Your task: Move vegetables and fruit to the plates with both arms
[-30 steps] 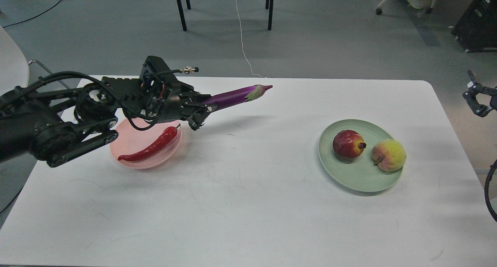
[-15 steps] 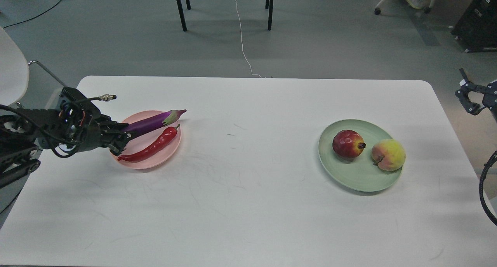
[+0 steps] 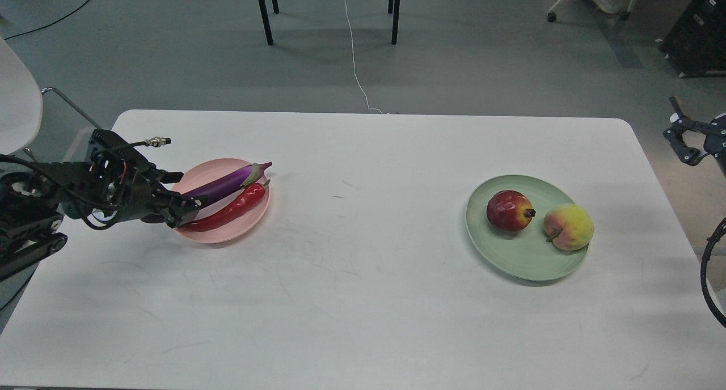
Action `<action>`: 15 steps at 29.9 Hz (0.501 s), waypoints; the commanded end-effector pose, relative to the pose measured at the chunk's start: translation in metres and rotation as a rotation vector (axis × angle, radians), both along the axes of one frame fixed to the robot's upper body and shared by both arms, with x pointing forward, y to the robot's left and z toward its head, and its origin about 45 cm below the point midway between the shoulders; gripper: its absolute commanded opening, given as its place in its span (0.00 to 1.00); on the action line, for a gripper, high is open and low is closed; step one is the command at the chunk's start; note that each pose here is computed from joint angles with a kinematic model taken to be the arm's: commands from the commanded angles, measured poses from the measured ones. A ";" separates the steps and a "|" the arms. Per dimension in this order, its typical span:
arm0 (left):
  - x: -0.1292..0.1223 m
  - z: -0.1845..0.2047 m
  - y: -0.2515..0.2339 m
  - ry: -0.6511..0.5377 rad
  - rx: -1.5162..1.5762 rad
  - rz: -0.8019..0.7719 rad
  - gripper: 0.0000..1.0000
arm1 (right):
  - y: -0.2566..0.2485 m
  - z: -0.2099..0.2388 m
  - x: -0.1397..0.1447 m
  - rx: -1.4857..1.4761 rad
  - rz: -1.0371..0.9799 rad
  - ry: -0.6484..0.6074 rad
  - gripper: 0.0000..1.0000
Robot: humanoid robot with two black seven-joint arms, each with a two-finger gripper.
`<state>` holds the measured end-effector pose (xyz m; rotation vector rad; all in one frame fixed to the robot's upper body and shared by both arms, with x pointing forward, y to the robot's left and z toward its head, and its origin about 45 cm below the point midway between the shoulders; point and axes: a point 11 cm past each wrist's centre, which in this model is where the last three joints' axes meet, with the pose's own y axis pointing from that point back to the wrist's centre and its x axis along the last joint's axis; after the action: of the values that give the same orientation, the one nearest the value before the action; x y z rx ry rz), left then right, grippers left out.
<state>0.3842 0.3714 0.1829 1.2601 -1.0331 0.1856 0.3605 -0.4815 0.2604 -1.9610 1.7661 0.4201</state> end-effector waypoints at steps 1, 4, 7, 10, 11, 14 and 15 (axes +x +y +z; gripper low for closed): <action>0.016 0.030 -0.010 -0.035 -0.229 0.099 0.98 | 0.000 0.000 0.000 -0.001 -0.001 0.000 0.98; 0.032 0.067 -0.016 -0.085 -0.506 0.191 0.98 | -0.002 0.002 0.001 -0.002 -0.004 -0.004 0.98; 0.045 0.103 -0.012 -0.135 -0.777 0.285 0.98 | -0.004 0.007 0.003 0.000 -0.012 -0.019 0.98; 0.054 0.128 -0.009 -0.158 -1.027 0.383 0.98 | -0.006 0.014 0.006 0.012 -0.025 -0.047 0.98; 0.057 0.135 -0.007 -0.160 -1.117 0.425 0.98 | -0.006 0.016 0.007 0.018 -0.029 -0.057 0.98; 0.063 0.144 -0.004 -0.128 -1.361 0.530 0.98 | -0.010 0.022 0.009 0.026 -0.046 -0.079 0.98; 0.065 0.144 -0.007 -0.098 -1.443 0.559 0.98 | -0.014 0.025 0.010 0.025 -0.058 -0.088 0.98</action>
<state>0.4436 0.3665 0.3225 0.3217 -0.5137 1.1028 0.3680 -0.4892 0.2791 -1.9039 1.7446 0.3572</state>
